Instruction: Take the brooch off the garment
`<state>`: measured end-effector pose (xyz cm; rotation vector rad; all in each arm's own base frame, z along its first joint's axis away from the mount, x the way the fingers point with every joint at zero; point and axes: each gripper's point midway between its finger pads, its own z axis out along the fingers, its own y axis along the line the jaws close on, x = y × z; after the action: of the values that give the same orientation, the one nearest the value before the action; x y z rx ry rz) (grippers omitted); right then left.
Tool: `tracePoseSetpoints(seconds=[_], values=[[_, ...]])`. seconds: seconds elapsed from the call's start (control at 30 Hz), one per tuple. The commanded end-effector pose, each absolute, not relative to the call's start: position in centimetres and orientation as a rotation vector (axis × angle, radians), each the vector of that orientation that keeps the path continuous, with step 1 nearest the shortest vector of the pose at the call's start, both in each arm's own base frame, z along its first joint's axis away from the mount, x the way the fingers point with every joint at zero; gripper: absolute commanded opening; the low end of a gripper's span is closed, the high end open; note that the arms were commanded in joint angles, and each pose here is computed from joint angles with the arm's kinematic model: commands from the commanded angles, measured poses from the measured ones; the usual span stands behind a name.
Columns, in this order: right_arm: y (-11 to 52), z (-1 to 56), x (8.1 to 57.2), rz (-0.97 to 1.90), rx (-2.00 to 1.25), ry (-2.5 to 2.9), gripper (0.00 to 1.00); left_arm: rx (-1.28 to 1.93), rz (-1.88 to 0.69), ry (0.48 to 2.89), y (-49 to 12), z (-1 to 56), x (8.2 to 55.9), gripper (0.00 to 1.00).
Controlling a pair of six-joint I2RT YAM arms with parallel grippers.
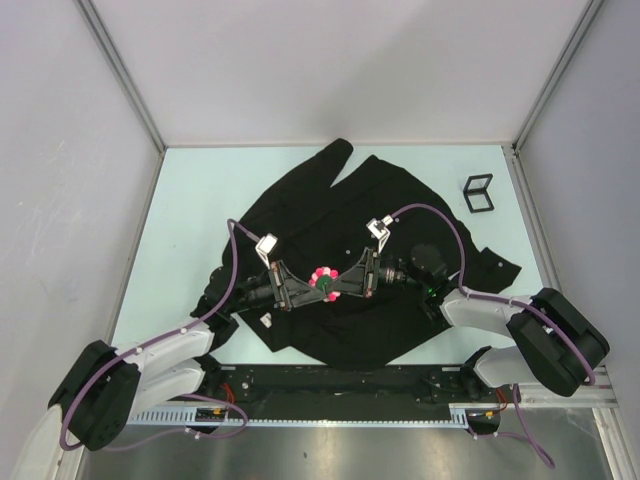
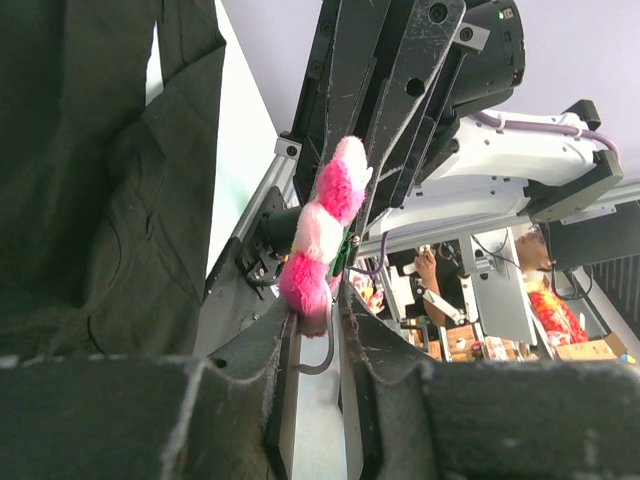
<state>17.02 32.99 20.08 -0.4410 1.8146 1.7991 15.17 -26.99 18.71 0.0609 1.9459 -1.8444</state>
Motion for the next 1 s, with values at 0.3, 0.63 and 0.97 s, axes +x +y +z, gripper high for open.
tracePoseSetpoints(seconds=[0.3, 0.63, 0.97], values=[[33.6, 21.2, 15.4, 1.835, -0.617, 1.745, 0.00, 0.221, -1.830, 1.894, -27.7, 21.0, 15.5, 0.19], [34.1, 20.6, 15.1, 1.817, -0.640, 1.776, 0.00, 0.321, -1.790, 1.896, -27.9, 21.5, 15.4, 0.21], [34.5, 20.6, 14.9, 1.815, -0.655, 1.781, 0.00, 0.339, -1.785, 1.906, -28.0, 21.5, 15.3, 0.22]])
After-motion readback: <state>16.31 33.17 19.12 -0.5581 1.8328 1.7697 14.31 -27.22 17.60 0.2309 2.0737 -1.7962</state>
